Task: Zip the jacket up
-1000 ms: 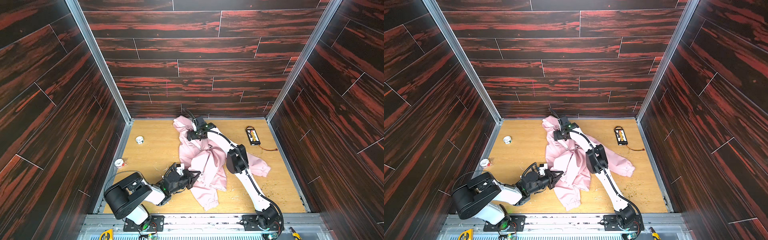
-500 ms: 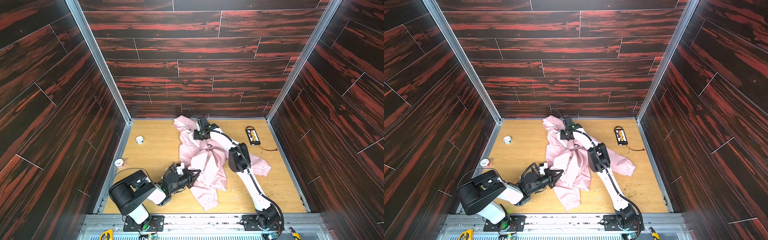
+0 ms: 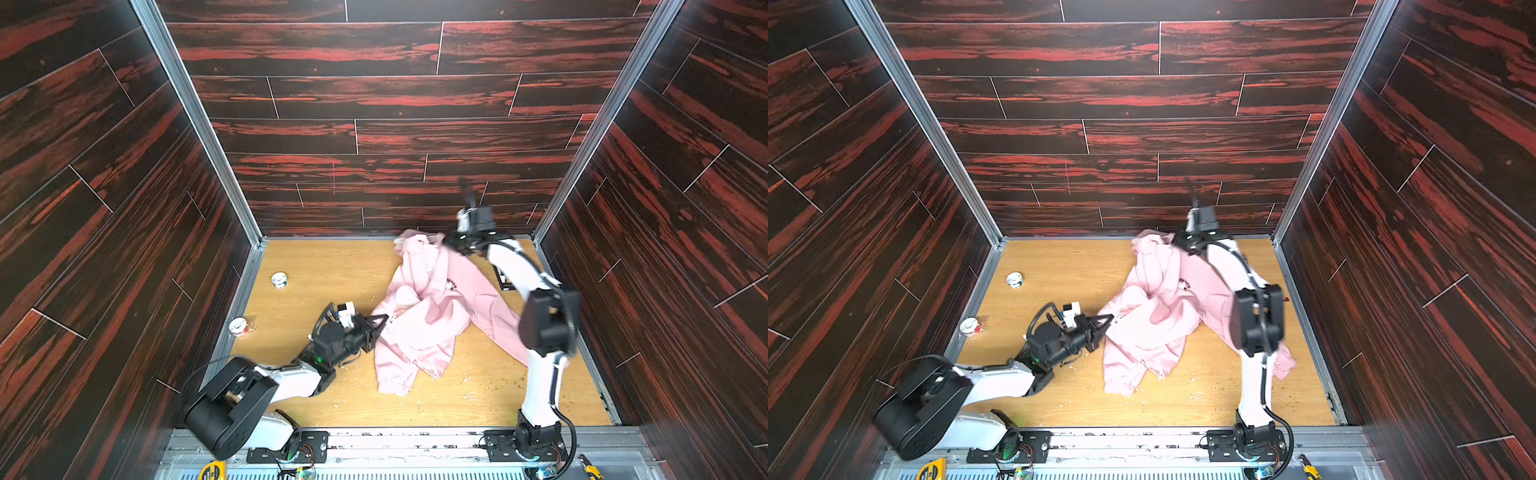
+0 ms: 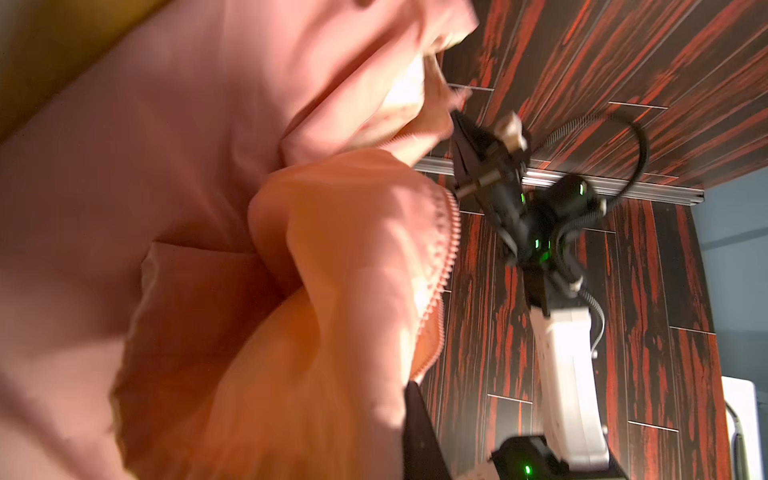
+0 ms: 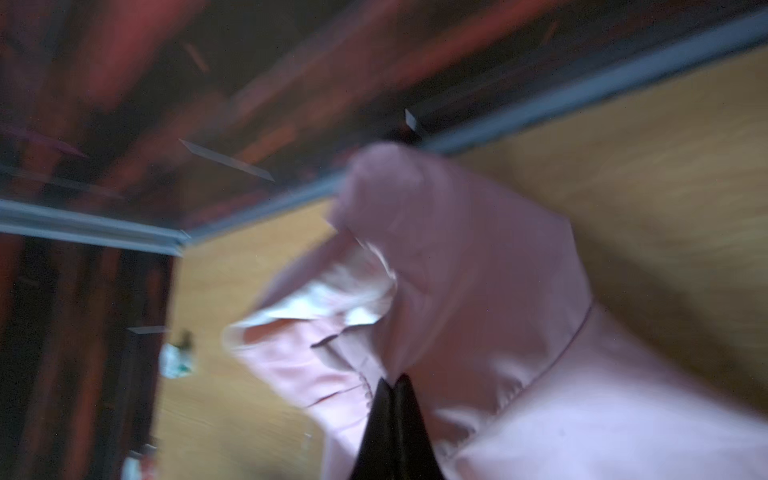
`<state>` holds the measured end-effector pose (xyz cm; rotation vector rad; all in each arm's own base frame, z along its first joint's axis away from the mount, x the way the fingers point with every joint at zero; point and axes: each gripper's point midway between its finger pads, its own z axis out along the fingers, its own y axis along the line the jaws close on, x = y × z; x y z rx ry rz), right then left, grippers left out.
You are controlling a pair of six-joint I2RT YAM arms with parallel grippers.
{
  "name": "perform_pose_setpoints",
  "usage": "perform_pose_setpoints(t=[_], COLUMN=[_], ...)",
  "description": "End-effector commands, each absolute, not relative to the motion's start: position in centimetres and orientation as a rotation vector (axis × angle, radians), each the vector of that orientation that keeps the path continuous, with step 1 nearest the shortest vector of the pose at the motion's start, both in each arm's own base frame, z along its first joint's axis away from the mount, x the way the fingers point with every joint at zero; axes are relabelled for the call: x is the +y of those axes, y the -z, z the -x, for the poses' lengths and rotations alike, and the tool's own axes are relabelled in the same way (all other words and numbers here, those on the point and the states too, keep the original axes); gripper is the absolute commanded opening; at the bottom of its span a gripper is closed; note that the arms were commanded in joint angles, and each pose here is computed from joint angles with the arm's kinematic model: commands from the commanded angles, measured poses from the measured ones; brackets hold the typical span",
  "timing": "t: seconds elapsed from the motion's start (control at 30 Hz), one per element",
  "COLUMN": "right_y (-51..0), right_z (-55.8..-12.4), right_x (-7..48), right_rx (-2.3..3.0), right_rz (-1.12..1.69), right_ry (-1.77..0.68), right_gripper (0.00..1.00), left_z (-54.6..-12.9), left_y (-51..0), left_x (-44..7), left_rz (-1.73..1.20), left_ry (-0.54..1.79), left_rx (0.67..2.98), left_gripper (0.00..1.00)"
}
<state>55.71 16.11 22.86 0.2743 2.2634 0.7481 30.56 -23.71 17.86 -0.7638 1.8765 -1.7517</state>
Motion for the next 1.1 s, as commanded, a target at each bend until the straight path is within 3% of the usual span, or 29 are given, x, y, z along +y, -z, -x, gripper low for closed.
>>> perform_pose_setpoints(t=[0.0, 0.3, 0.5, 0.63, 0.8, 1.07], right_y=[-29.9, -43.7, -46.5, -42.6, -32.0, -15.4], right_z=[-54.5, -52.9, -51.8, -49.7, -44.5, -35.1], right_x=[15.9, 17.1, 15.9, 15.1, 15.9, 18.5], right_rx=[2.106, 1.838, 1.756, 1.771, 1.911, 2.264], right_rz=[-0.276, -0.208, -0.252, -0.349, -0.458, -0.459], right_ry=[-0.939, -1.225, -1.252, -1.278, -1.279, -1.13], right_gripper=[0.0, 0.0, 0.0, 0.0, 0.0, 0.02], left_z=[-31.3, -35.2, -38.4, -40.2, -41.2, -36.6], left_y=[-19.6, -26.6, -29.7, -32.4, -34.1, -25.6], left_x=[-22.6, -19.6, -15.9, -13.6, -14.3, -16.9], left_rz=[0.676, 0.566, 0.585, 0.582, 0.504, 0.575], left_ry=[1.681, 1.58, 1.545, 1.523, 1.554, 1.56], left_rx=[1.935, 1.923, 1.857, 1.807, 1.854, 2.055], left_gripper=[0.0, 0.0, 0.0, 0.0, 0.0, 0.0])
